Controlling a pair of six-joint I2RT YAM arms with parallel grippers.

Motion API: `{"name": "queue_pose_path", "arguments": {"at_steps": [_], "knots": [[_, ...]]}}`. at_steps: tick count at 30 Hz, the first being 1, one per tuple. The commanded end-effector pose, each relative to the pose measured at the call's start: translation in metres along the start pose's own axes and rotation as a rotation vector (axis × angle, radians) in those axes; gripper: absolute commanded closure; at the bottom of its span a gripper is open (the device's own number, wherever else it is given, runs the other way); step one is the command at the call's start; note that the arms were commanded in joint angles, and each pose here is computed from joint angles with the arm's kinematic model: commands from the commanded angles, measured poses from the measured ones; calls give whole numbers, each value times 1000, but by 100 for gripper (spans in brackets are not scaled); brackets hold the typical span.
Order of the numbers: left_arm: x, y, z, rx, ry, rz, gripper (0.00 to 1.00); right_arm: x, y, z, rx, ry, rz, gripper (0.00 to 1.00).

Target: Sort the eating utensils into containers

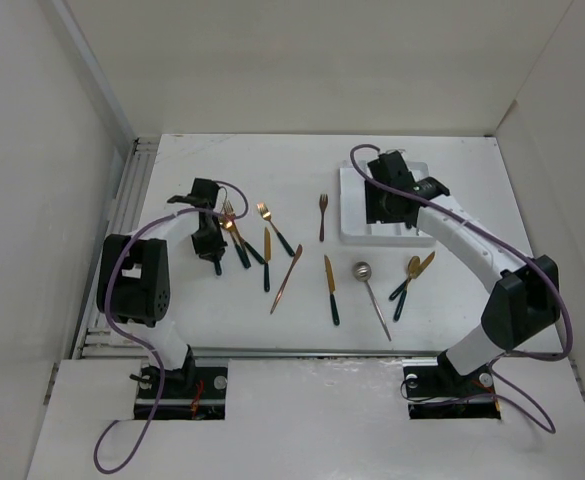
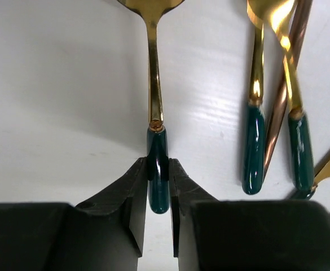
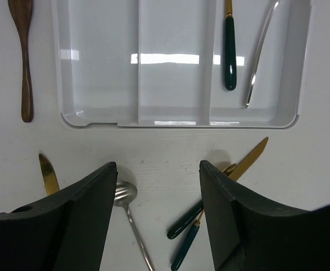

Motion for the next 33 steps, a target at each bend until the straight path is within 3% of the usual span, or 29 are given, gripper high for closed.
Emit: {"name": "queue_pose_path", "arguments": {"at_steps": [1, 5, 9, 11, 13, 18, 23, 28, 33], "knots": [[37, 50, 16, -51, 75, -159, 100, 20, 56, 5, -102, 47, -168, 35], [91, 106, 11, -100, 62, -369, 100, 23, 89, 6, -165, 39, -236, 35], [139, 161, -52, -272, -148, -606, 100, 21, 116, -11, -279, 50, -291, 35], [173, 189, -101, -315, -300, -727, 100, 17, 125, -23, -334, 61, -294, 35], [189, 203, -156, -374, -452, -761, 100, 14, 128, -33, -368, 61, -288, 36], [199, 204, -251, -385, -687, -778, 100, 8, 124, -58, -407, -21, -281, 37], [162, 173, -326, -368, -874, -605, 100, 16, 108, -78, -416, -68, -271, 37], [149, 176, -354, -348, -900, -621, 100, 23, 85, -91, -423, -95, -249, 37], [119, 161, -372, -314, -881, -561, 100, 25, 69, -99, -412, -129, -222, 37]]}}
Point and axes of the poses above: each gripper's point midway between its finger pads, its own x axis back along the fingers, its own z axis along the line the jaws close on, y = z × x, the point moved 1 cm from there along x, back along the fingers, and after that the axes turned 10 degrees about -x, right-handed, at the moved point
